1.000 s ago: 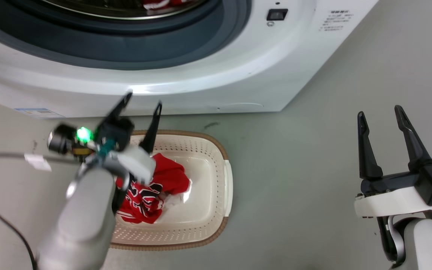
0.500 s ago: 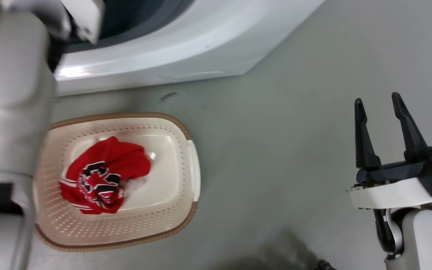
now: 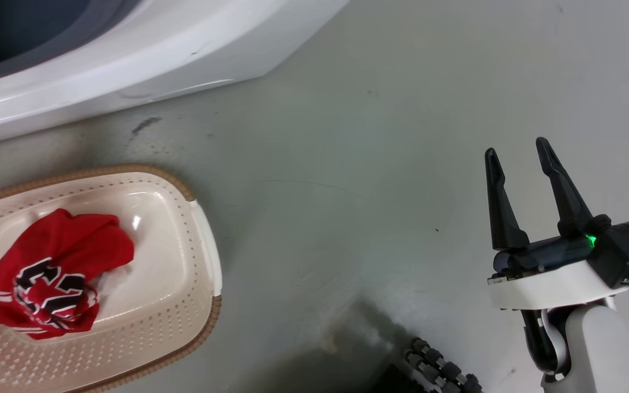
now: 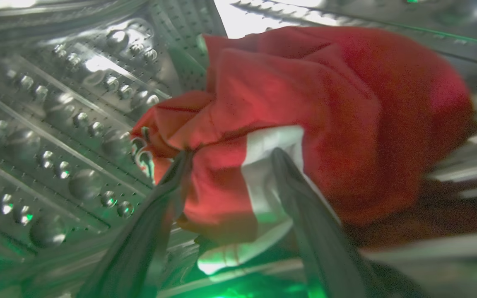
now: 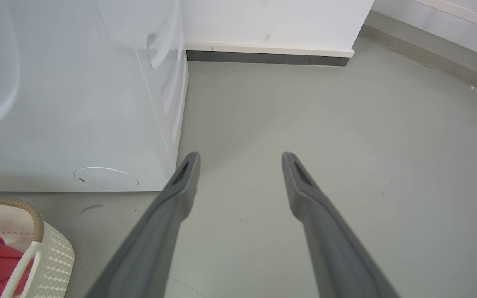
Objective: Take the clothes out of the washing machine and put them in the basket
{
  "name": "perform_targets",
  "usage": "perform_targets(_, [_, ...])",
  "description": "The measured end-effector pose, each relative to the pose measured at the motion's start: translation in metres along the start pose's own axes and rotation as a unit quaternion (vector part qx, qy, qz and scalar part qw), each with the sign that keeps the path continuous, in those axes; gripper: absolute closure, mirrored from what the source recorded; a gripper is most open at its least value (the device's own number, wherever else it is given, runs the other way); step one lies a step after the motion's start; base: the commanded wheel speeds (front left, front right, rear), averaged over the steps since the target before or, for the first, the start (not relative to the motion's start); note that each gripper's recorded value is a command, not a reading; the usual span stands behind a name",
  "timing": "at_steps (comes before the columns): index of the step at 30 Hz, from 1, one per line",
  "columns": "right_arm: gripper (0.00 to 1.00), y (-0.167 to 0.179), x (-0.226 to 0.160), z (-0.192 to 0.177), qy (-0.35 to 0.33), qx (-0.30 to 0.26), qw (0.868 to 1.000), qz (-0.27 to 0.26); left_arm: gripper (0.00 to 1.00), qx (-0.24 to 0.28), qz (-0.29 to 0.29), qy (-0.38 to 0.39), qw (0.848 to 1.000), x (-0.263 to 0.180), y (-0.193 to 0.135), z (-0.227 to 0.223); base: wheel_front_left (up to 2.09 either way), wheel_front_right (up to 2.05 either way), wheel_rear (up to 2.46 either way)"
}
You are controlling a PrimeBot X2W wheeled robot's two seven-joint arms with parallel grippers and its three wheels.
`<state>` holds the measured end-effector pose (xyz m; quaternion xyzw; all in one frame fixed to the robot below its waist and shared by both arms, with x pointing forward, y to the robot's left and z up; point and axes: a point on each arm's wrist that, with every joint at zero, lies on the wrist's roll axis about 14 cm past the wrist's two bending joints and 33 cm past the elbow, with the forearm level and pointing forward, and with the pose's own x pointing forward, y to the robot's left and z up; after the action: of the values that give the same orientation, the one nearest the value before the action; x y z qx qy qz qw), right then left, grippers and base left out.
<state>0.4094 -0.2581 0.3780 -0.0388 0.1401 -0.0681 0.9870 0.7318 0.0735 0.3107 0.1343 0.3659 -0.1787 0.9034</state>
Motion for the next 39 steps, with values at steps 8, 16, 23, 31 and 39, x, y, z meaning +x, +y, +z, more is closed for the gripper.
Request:
perform_targets(8, [0.0, -0.01, -0.006, -0.006, 0.013, -0.001, 1.0, -0.016, 0.5, -0.011, 0.0, 0.023, 1.0, 0.018, 0.002, -0.005, 0.0, 0.0, 0.0])
perform_targets(16, [0.0, -0.003, 0.0, -0.008, 0.013, 0.0, 1.0, -0.005, 1.0, -0.021, 0.003, -0.009, 1.0, 0.015, 0.006, 0.0, 0.0, 0.0, 0.0])
perform_targets(23, [0.0, 0.0, 0.006, 0.005, -0.01, -0.006, 1.0, 0.002, 1.0, -0.025, 0.02, -0.109, 0.993, -0.008, 0.016, 0.032, 0.0, 0.0, 0.0])
perform_targets(31, [0.0, 0.002, 0.009, 0.031, -0.05, -0.014, 0.999, 0.007, 1.0, -0.04, 0.025, -0.221, 0.974, -0.057, 0.017, 0.053, 0.0, 0.0, 0.0])
perform_targets(39, [0.0, 0.011, -0.005, 0.06, -0.09, -0.015, 0.996, 0.021, 1.0, -0.039, 0.042, -0.298, 0.953, -0.123, 0.021, 0.051, 0.0, 0.0, 0.0])
